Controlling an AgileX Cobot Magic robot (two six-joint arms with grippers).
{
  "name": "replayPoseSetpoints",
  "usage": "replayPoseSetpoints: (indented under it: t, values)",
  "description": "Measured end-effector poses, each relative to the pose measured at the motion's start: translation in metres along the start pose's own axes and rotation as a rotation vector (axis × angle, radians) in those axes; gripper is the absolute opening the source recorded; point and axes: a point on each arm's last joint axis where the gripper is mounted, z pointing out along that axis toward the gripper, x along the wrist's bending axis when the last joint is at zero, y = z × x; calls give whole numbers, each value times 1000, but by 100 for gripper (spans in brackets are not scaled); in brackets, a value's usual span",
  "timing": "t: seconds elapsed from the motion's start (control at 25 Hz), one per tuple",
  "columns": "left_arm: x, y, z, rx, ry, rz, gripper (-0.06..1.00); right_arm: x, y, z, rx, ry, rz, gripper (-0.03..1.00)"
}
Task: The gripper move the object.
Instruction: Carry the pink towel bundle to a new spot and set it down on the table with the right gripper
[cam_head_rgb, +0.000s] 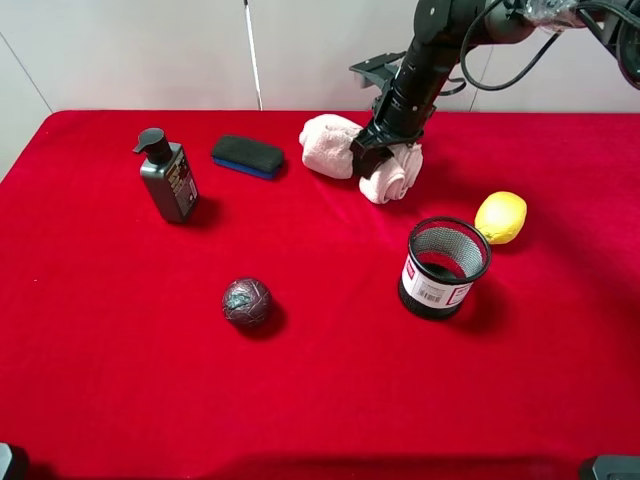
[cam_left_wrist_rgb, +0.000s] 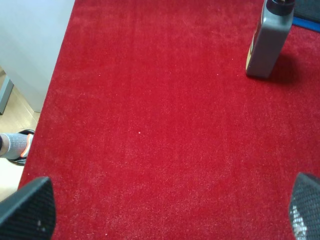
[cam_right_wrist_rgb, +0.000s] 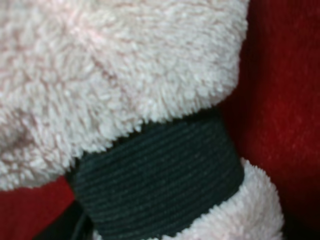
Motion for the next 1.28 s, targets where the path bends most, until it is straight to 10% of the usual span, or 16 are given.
replayPoseSetpoints:
  t: [0.6,1.28]
  values:
    - [0,0,0,0,0,0,92,-4,16,-54,16,-3,-32,39]
    - [0,0,0,0,0,0,92,-71,-65,-137,65,-120,114,39]
